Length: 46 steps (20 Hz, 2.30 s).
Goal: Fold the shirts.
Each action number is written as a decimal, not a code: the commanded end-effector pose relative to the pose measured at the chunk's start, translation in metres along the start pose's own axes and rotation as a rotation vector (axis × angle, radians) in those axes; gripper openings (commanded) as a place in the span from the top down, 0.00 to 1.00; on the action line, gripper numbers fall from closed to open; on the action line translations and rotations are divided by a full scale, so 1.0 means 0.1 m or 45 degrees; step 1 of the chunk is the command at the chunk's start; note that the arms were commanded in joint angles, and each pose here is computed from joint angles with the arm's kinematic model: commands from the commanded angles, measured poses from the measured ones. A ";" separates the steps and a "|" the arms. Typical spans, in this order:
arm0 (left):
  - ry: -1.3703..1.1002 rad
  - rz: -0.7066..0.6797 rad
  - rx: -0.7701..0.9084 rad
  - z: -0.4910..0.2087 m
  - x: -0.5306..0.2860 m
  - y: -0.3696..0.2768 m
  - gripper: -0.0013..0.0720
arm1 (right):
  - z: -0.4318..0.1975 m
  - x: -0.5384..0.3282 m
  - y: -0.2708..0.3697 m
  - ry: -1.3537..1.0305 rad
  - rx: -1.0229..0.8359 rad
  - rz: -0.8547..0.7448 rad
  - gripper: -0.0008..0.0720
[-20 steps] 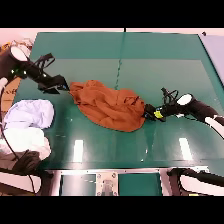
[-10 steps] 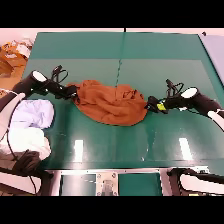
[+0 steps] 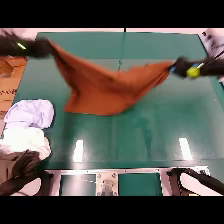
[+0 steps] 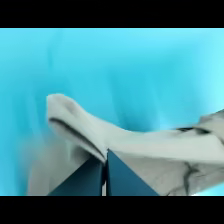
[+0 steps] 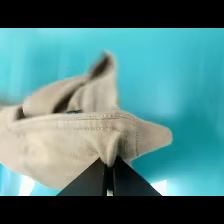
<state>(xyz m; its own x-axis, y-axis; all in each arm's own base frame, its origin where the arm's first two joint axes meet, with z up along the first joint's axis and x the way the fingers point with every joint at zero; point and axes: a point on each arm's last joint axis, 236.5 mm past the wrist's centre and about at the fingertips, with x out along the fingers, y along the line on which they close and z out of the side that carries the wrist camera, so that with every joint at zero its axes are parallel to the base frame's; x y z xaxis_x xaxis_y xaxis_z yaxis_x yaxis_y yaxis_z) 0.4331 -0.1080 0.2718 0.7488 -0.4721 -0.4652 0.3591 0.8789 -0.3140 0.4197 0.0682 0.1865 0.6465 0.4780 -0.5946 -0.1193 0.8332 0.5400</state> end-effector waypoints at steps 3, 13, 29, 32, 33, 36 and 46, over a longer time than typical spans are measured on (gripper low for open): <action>-0.677 -0.052 0.354 1.09 -2.33 -1.36 0.96 | 0.59 -1.88 1.36 -0.576 -0.423 0.067 0.97; -0.351 0.003 0.392 0.68 -1.72 -1.00 0.95 | -0.16 -2.07 1.30 -0.501 -0.473 -0.009 0.97; 0.258 -0.171 -0.142 -1.44 2.55 0.20 0.43 | -1.01 0.48 -2.33 -0.107 0.409 -0.488 0.71; 0.400 -0.269 -0.140 -1.23 2.16 0.28 0.10 | -0.73 0.13 -2.42 -0.080 0.477 -0.439 0.48; 0.497 -0.292 -0.166 -1.24 1.96 0.34 0.10 | -0.77 0.03 -2.39 -0.039 0.502 -0.411 0.48; 0.706 -0.347 -0.274 -1.35 1.48 0.47 0.55 | -1.18 -0.03 -2.20 0.151 0.522 -0.321 0.48; 0.907 -0.185 -0.384 -2.18 0.67 0.45 0.96 | -2.67 0.35 -1.97 0.454 0.886 -0.224 0.40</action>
<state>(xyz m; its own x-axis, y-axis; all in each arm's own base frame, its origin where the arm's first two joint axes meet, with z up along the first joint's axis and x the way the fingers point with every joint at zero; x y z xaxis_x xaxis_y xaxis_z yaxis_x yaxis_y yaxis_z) 0.4183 -0.1315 0.0637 0.1247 -0.6670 -0.7345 0.2426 0.7383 -0.6293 0.2786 -0.0210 -0.0854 0.3334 0.4781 -0.8125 0.4912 0.6476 0.5826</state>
